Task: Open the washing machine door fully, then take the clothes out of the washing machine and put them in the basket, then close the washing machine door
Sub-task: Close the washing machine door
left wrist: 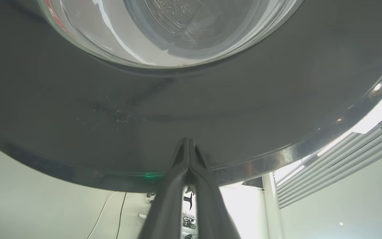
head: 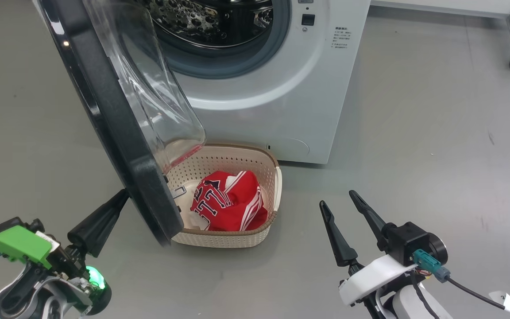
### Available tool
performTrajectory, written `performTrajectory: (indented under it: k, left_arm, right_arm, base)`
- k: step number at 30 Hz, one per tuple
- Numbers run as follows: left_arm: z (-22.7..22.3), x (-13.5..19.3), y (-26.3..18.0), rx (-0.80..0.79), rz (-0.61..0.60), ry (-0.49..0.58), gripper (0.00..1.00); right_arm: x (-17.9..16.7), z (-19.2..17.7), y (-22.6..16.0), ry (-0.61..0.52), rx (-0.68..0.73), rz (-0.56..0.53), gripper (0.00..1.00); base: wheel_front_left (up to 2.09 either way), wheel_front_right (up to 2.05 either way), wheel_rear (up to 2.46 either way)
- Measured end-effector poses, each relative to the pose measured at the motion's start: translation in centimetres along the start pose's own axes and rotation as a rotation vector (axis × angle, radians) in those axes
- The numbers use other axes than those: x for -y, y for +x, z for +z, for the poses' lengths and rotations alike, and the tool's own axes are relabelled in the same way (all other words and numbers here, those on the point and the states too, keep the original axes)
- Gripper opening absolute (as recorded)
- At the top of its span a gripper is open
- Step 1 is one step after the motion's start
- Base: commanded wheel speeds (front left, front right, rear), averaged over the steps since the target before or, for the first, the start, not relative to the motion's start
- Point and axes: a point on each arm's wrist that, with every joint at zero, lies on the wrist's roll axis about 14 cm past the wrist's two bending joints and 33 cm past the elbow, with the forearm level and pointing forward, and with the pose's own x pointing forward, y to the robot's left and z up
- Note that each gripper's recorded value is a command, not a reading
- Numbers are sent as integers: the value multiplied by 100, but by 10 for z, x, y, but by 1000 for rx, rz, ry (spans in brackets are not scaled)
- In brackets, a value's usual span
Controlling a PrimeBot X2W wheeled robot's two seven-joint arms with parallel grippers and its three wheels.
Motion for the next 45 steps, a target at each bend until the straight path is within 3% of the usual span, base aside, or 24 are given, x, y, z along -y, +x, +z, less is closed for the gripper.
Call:
performTrajectory:
  k: [25,45]
  left_arm:
    - [-31,-22,64,-148,54,-34,0]
    - [-33,-36,139,-122,60,-82,0]
  right_arm:
    - [50,9,-19,-5,26,-167,100]
    - [98,16,-48,-14,41,-344,100]
  base:
    - [0,0,0]
    - [0,0,0]
